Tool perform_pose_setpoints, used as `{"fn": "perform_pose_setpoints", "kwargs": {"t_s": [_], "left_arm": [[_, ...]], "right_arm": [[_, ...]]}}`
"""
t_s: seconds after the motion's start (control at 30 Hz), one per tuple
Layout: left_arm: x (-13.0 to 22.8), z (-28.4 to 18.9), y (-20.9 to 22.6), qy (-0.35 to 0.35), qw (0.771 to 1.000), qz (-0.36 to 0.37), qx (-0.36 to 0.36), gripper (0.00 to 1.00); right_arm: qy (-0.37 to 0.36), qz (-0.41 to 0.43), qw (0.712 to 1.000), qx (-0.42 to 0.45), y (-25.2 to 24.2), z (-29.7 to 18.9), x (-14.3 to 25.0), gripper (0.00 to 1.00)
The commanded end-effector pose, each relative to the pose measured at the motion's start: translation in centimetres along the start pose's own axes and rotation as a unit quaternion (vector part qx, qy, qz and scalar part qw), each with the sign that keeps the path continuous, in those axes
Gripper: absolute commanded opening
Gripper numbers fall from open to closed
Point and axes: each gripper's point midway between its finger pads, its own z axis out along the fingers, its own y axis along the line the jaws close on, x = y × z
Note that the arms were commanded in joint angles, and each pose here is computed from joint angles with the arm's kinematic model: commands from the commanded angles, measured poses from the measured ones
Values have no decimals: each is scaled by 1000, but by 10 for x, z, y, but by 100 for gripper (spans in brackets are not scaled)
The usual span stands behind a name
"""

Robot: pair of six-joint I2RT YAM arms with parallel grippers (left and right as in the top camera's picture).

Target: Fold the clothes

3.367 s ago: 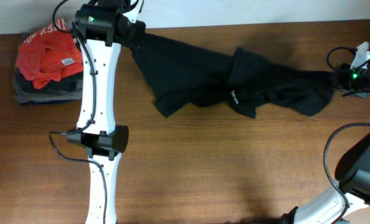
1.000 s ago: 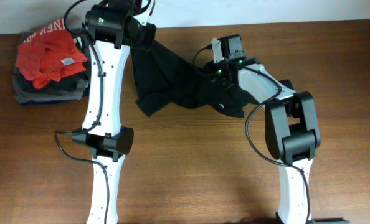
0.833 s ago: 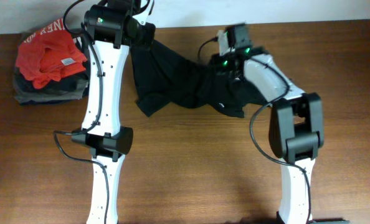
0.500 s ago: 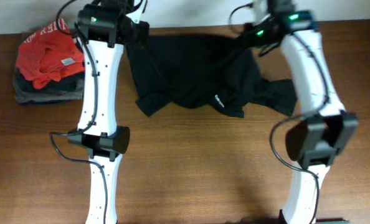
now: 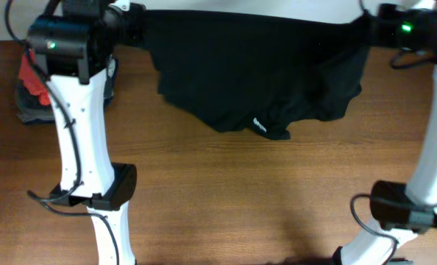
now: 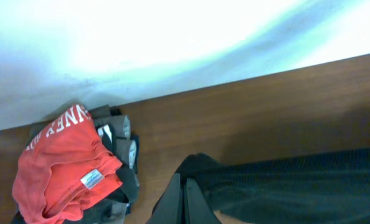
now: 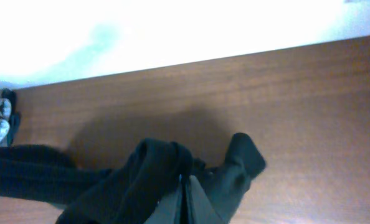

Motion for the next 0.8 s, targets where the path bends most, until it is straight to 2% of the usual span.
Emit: {"fn": "perform_pose_setpoints", "kwargs": {"t_s": [0.0, 0.23, 0.47, 0.77], "left_arm": [[-9, -29, 26, -29, 998, -17, -44, 1], [-15, -86, 26, -69, 997, -18, -43, 1], [-9, -173, 31, -123, 991, -23, -45, 1], [3, -250, 35, -184, 981, -29, -49, 1]], "right_arm": [[-51, 11, 997, 57, -29, -54, -6, 4], [-128, 14, 988, 82, -24, -146, 5, 4], [-214, -7, 973, 86, 7, -234, 32, 4], [-261, -16, 960, 100, 21, -284, 62, 4]]}}
